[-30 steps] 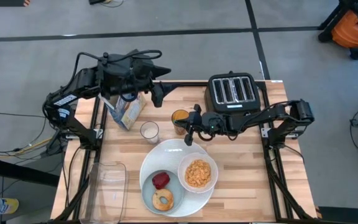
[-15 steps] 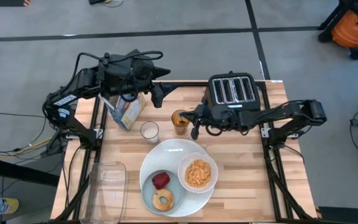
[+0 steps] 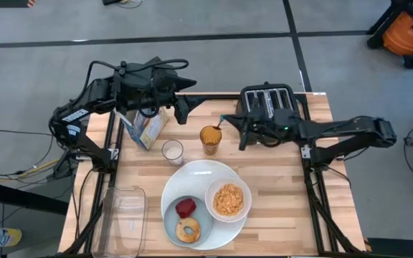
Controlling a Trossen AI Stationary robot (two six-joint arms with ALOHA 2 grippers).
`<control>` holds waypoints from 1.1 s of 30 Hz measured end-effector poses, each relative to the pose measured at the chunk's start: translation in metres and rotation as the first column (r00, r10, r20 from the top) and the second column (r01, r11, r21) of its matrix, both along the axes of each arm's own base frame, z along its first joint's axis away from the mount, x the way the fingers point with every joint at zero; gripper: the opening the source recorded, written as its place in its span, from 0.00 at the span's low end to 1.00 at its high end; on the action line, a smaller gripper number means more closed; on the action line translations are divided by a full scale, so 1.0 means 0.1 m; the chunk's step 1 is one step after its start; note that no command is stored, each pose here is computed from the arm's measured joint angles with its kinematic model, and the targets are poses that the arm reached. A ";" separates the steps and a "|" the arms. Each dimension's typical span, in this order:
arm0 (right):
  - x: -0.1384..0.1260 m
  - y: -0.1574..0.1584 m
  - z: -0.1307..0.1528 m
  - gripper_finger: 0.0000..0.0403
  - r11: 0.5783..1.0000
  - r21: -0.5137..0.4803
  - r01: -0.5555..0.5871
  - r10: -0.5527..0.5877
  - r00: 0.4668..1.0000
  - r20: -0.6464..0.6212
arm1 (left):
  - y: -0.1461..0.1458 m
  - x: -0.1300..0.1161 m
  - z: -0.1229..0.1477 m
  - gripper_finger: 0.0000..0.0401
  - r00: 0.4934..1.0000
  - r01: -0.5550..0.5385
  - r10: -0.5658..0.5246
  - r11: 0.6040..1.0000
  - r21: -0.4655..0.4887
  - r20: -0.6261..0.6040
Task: Arrange a breakfast setting
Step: Put the blue spoon beside the white placemat
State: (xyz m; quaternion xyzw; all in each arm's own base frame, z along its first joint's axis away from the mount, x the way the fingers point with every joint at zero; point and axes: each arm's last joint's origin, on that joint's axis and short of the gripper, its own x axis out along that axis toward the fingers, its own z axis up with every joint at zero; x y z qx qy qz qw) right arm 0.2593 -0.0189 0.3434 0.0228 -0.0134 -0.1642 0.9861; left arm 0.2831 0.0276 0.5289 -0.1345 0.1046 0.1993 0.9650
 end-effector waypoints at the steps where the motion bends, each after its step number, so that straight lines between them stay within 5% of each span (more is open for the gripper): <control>1: -0.05 0.00 0.03 0.03 1.000 0.000 0.000 0.000 1.000 0.004 | 0.00 0.00 0.00 0.80 1.000 0.000 0.000 1.000 0.000 0.000; 12: -0.54 0.12 0.37 0.04 0.999 0.009 -0.050 0.048 0.991 0.126 | 0.00 0.00 0.00 0.80 1.000 -0.003 0.003 1.000 -0.001 0.000; 20: -0.88 0.23 0.41 0.04 0.970 0.200 -0.138 0.111 0.984 0.140 | 0.00 0.00 0.00 0.80 1.000 -0.003 0.003 1.000 -0.002 0.000; 33: -1.24 0.39 0.17 0.04 0.773 0.617 -0.150 0.207 0.978 -0.022 | 0.00 0.00 0.00 0.80 1.000 -0.005 0.005 1.000 -0.009 0.003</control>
